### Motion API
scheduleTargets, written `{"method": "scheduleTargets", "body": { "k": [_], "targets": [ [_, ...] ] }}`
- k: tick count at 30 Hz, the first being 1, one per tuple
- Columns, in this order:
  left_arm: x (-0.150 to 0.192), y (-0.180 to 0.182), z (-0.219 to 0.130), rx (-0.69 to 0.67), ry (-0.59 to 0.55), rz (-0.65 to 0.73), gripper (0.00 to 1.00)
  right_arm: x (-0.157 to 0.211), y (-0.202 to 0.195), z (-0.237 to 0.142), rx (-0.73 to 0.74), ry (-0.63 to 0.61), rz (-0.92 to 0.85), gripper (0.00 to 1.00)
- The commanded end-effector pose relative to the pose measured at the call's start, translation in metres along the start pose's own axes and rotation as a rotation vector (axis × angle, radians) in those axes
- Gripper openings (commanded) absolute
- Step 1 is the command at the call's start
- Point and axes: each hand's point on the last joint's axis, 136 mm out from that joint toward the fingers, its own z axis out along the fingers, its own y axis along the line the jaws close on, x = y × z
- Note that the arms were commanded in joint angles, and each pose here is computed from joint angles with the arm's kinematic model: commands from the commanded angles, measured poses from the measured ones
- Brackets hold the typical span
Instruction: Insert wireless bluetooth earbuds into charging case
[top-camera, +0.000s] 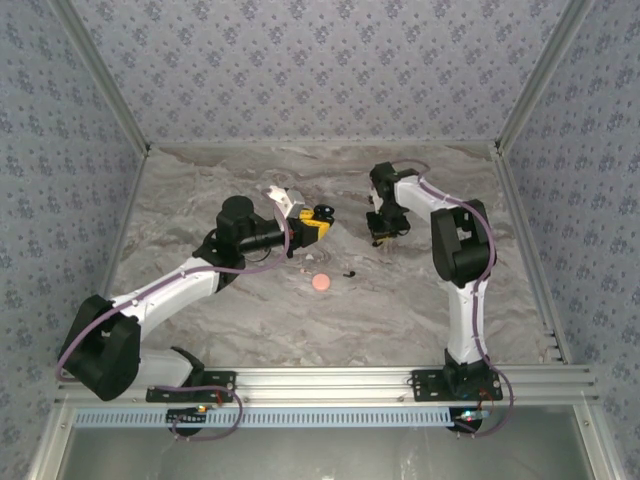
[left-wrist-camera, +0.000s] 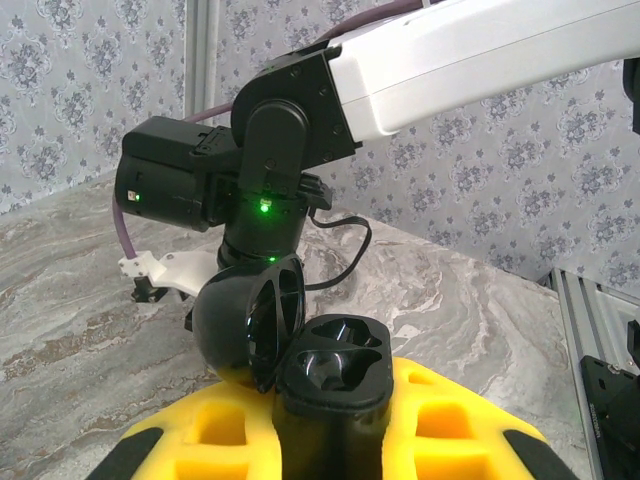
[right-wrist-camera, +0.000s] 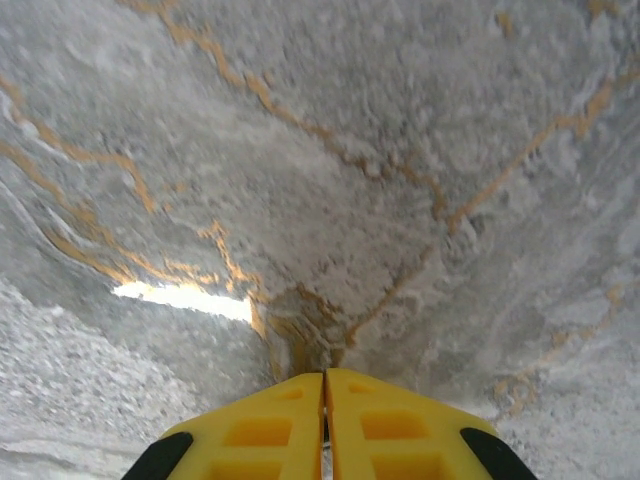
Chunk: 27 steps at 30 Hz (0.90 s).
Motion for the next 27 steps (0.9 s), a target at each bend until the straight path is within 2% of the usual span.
{"method": "scheduleTargets", "body": {
  "k": [1, 7, 17, 27],
  "targets": [
    [-0.015, -0.008, -0.003, 0.015, -0.034, 0.038, 0.12, 0.026, -0.009, -0.001, 0.046, 0.072, -0.005, 0.11],
    [-0.016, -0.009, -0.003, 0.018, -0.036, 0.038, 0.12, 0.035, -0.003, -0.002, 0.043, 0.082, -0.008, 0.12],
    [-0.016, -0.011, -0.005, 0.018, -0.036, 0.039, 0.12, 0.045, 0.022, -0.002, -0.057, 0.083, -0.022, 0.13],
    [-0.016, -0.013, -0.007, 0.015, -0.035, 0.041, 0.12, 0.037, 0.036, -0.021, -0.132, 0.017, -0.05, 0.17]
  ]
}}
